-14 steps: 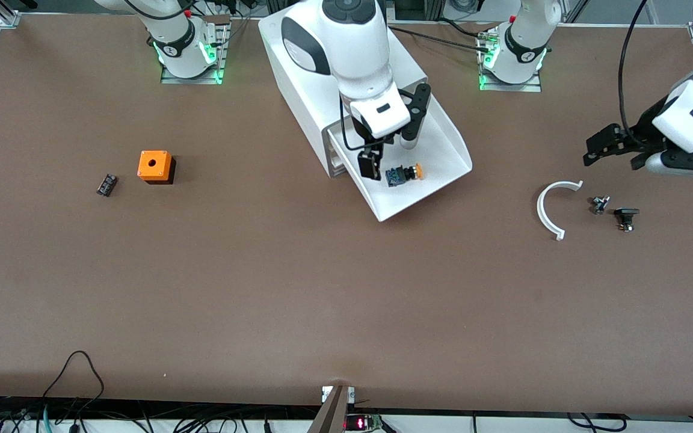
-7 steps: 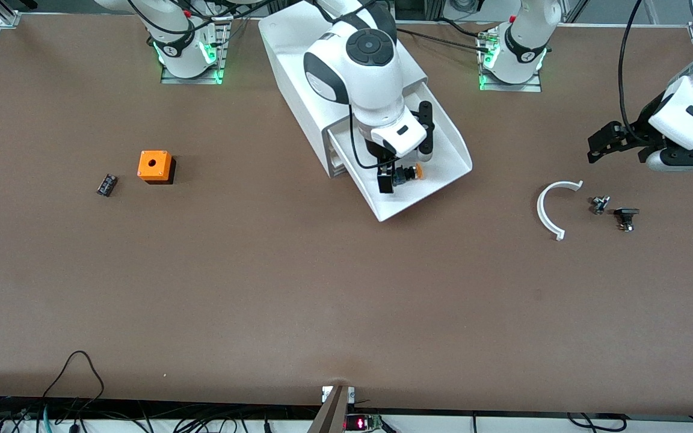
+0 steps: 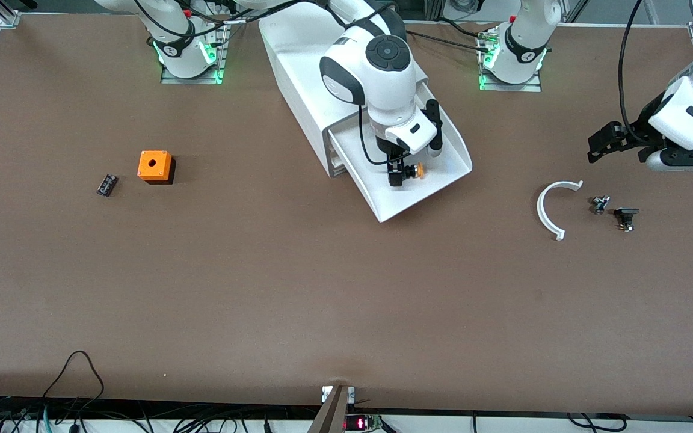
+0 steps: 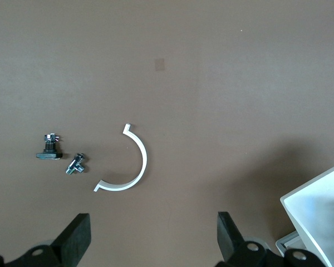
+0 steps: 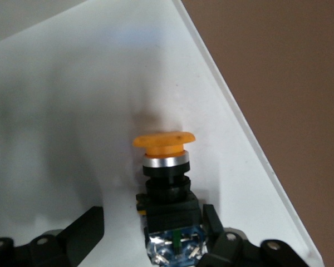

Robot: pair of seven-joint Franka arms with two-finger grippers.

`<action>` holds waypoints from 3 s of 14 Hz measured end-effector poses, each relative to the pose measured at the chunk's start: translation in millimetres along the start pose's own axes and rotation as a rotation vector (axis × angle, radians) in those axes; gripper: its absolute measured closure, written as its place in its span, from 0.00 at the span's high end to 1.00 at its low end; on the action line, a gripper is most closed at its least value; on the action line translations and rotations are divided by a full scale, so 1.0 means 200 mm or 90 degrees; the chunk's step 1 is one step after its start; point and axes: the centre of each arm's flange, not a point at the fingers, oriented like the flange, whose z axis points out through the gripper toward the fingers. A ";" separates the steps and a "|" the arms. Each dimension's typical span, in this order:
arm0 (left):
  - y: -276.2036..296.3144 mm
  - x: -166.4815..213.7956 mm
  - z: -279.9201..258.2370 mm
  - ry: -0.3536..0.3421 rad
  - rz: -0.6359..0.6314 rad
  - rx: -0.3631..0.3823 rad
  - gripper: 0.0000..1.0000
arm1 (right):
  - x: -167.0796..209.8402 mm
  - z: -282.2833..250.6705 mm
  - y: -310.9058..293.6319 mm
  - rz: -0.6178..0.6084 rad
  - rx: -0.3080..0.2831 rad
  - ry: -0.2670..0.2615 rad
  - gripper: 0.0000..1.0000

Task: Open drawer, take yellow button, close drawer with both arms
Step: 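Close the right gripper on the orange push button, then lift the button out with the right gripper while the left gripper returns, then push the drawer shut with the left gripper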

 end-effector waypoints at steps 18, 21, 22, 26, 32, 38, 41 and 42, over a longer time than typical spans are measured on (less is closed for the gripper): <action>0.07 0.06 0.13 -0.022 0.018 -0.006 1.00 | -0.85 -0.50 0.65 0.434 -0.113 -0.070 0.43; 0.30 0.20 0.38 -0.013 0.020 -0.023 1.00 | -1.40 -0.31 0.81 0.590 -0.089 -0.133 0.43; 0.42 0.23 0.49 -0.011 -0.001 -0.030 1.00 | -1.58 -0.26 0.85 0.635 -0.084 -0.147 0.43; 0.87 0.25 0.94 0.008 -0.092 -0.063 1.00 | -2.13 -0.10 0.94 0.758 -0.068 -0.150 0.43; 1.24 0.00 1.23 -0.019 -0.156 -0.075 1.00 | -2.57 0.28 0.78 0.807 -0.088 -0.152 0.43; 1.71 -0.51 1.17 -0.078 -0.200 -0.048 1.00 | -2.91 0.41 0.67 0.756 -0.100 -0.144 0.43; 1.89 -0.79 1.17 -0.102 -0.167 -0.023 1.00 | -3.10 0.44 0.63 0.744 -0.076 -0.143 0.43; 1.91 -0.83 1.17 -0.107 -0.162 -0.022 1.00 | -3.15 0.46 0.62 0.741 -0.066 -0.138 0.43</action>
